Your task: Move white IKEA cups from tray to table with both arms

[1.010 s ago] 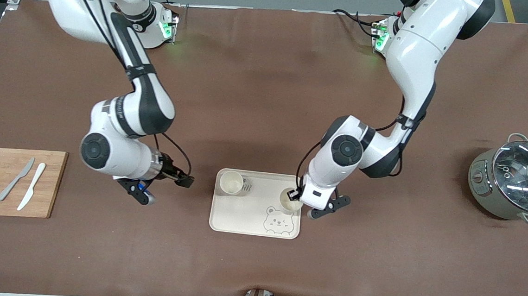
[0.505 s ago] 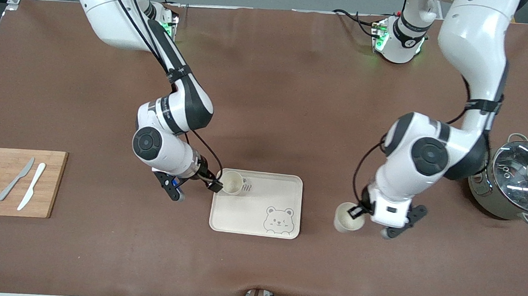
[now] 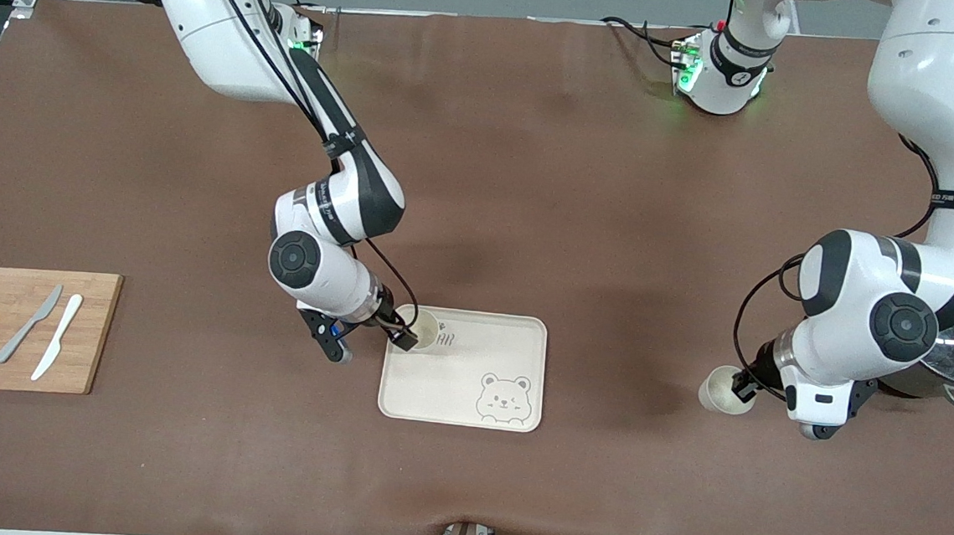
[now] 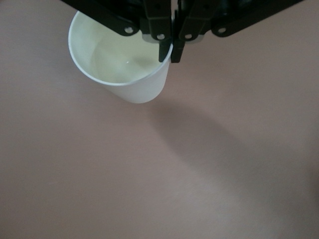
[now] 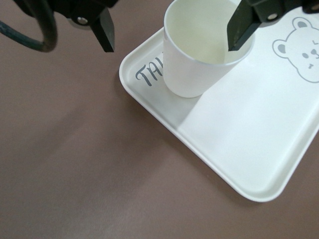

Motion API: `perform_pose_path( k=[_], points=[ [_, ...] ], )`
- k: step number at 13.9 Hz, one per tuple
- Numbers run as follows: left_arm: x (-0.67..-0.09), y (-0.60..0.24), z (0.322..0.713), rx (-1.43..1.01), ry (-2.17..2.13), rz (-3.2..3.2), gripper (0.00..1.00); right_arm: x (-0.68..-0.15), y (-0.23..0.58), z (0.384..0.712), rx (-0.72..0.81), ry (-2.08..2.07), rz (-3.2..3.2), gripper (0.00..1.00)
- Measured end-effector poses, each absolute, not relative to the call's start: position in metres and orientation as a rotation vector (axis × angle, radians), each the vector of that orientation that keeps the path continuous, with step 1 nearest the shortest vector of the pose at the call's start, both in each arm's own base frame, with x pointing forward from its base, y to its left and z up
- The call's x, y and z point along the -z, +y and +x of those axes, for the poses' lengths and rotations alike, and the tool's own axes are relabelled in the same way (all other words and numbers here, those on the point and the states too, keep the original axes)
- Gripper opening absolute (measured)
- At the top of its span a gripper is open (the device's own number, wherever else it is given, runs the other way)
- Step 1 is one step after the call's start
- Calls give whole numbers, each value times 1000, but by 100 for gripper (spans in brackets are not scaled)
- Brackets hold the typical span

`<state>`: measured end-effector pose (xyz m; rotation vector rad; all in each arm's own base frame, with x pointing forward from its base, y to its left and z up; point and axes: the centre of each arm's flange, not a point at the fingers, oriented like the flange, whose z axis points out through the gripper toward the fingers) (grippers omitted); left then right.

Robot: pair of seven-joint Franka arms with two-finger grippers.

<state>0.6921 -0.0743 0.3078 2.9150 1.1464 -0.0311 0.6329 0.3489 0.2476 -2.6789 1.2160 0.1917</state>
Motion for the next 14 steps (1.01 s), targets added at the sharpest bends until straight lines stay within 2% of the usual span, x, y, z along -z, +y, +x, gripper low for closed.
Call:
perform_pose_path(
  k=[1,5,9,10,14],
  points=[
    [-292,-70,687,50,1156,2915,3,-244,351,631,-196,1214,-2684,98],
    [-242,-59,665,19,1168,2885,3,-239,357,627,-202,1204,-2693,55],
    [-239,-58,658,14,1170,2873,3,-240,358,628,-200,1202,-2692,11],
    [-239,-63,656,21,1164,2874,3,-242,358,629,-196,1201,-2690,2],
    [-239,-65,642,51,1165,2876,3,-263,352,642,-187,1207,-2682,2]
  ],
)
